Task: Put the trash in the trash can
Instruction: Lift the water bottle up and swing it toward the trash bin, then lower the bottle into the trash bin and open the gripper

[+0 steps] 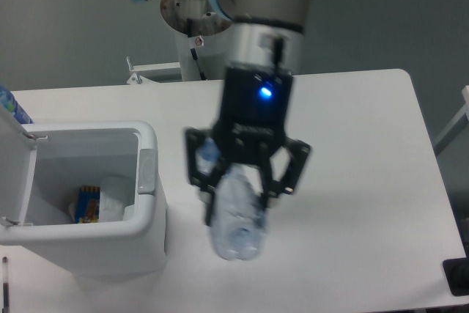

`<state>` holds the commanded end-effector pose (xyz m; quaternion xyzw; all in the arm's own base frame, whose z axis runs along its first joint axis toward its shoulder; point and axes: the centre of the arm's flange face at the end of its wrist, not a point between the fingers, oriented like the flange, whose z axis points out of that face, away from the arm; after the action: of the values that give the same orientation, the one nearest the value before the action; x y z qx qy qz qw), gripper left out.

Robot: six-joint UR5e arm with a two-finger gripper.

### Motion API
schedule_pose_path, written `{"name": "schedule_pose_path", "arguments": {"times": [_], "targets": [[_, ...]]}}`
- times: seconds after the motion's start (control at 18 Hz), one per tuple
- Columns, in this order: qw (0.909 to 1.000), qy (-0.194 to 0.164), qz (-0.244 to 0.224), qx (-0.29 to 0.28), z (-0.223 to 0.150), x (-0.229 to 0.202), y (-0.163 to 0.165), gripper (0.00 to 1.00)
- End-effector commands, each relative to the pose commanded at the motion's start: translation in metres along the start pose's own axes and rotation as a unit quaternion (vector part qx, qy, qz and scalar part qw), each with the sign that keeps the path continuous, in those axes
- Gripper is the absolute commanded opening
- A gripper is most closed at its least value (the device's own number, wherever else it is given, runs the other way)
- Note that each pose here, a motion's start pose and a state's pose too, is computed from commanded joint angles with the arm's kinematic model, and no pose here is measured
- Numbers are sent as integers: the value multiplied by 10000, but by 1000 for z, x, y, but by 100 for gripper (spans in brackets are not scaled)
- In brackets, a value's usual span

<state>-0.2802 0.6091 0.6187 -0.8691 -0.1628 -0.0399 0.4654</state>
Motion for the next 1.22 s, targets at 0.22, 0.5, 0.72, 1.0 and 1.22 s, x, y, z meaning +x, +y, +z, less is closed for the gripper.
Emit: {"name": "schedule_pose_path", "arguments": {"times": [0.22,0.5,0.72,1.0,1.22], "targets": [[9983,451,239,-278,36,63,18,60],[9954,641,512,-500,59,85,38,95],[9945,677,647,-475,55,87,37,100],[9978,256,465,-405,39,48,31,100],[9934,-1034,47,-491,15,-61,30,100]]}}
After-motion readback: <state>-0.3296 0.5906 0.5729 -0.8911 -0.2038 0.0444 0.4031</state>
